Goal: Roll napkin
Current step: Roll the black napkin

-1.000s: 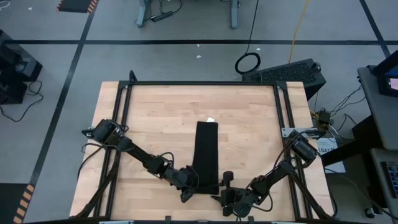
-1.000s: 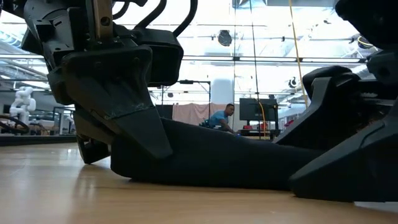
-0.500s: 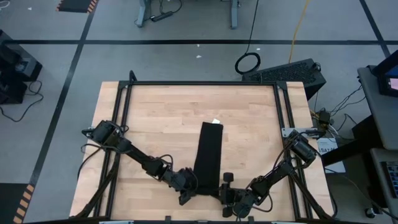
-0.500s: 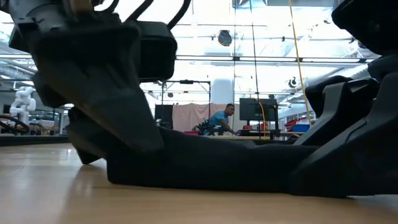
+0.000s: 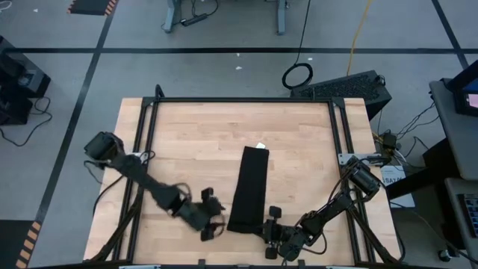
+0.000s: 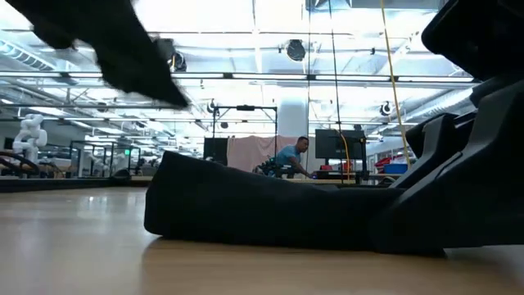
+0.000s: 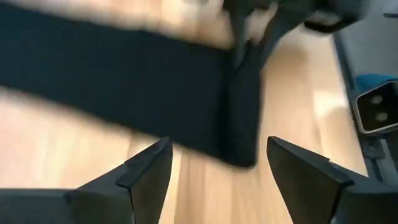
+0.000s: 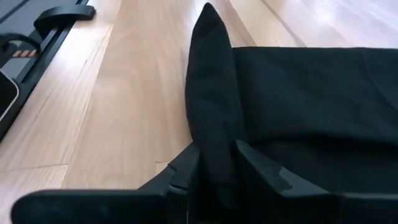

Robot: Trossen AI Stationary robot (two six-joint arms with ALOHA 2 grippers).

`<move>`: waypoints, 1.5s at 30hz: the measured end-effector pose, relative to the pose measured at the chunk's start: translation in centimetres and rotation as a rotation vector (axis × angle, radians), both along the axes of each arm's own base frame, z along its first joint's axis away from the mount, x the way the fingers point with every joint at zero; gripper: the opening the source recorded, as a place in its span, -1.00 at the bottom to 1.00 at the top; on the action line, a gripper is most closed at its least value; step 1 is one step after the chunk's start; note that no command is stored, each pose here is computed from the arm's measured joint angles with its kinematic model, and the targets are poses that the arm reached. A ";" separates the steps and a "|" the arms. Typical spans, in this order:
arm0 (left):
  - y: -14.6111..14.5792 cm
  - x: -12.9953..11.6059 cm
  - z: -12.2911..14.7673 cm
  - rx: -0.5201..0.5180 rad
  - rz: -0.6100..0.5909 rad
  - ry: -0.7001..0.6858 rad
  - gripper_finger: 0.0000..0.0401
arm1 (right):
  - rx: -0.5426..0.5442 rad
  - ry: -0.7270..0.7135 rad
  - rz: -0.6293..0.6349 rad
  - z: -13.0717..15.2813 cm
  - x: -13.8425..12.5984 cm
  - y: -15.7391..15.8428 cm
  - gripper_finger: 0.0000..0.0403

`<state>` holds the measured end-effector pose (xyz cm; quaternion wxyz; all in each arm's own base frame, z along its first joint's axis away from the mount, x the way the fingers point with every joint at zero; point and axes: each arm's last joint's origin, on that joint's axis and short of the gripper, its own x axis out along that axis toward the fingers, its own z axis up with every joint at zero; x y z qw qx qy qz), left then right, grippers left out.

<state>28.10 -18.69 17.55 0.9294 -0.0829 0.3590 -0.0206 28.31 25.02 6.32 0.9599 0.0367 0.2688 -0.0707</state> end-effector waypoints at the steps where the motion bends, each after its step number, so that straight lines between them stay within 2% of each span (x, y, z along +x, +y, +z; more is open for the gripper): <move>1: -0.9 -0.2 0.2 0.054 -0.025 -0.063 0.33 | 0.007 -0.001 -0.004 0.0 0.0 0.0 -0.60; 4: -3.5 -0.6 -0.3 0.226 -0.103 -0.220 0.33 | 0.025 -0.001 -0.015 0.0 0.1 -0.1 -0.60; 7: -5.3 -1.1 -1.9 0.409 -0.160 -0.277 0.33 | 0.033 -0.004 -0.019 0.0 0.1 -0.1 -0.60; 11: -6.8 -1.5 -4.6 0.528 -0.257 -0.260 0.28 | 0.044 -0.008 -0.025 0.0 0.3 -0.2 -0.60; 14: -6.8 -1.1 -6.9 0.567 -0.268 -0.218 0.20 | 0.047 -0.010 -0.025 0.0 0.3 -0.2 -0.60; 19: -6.3 -0.2 -8.1 0.573 -0.237 -0.219 0.11 | 0.051 -0.010 -0.026 0.0 0.3 -0.2 -0.60; 24: -6.4 0.0 -7.8 0.599 -0.244 -0.257 0.11 | 0.067 -0.012 -0.035 0.0 0.3 -0.2 -0.60; 37: -5.5 0.7 -8.5 0.594 -0.243 -0.218 0.10 | 0.071 -0.011 -0.035 0.0 0.3 -0.2 -0.59; 45: -4.2 1.8 -8.7 0.449 -0.239 -0.165 0.10 | 0.085 -0.003 -0.021 0.0 0.3 -0.2 -0.59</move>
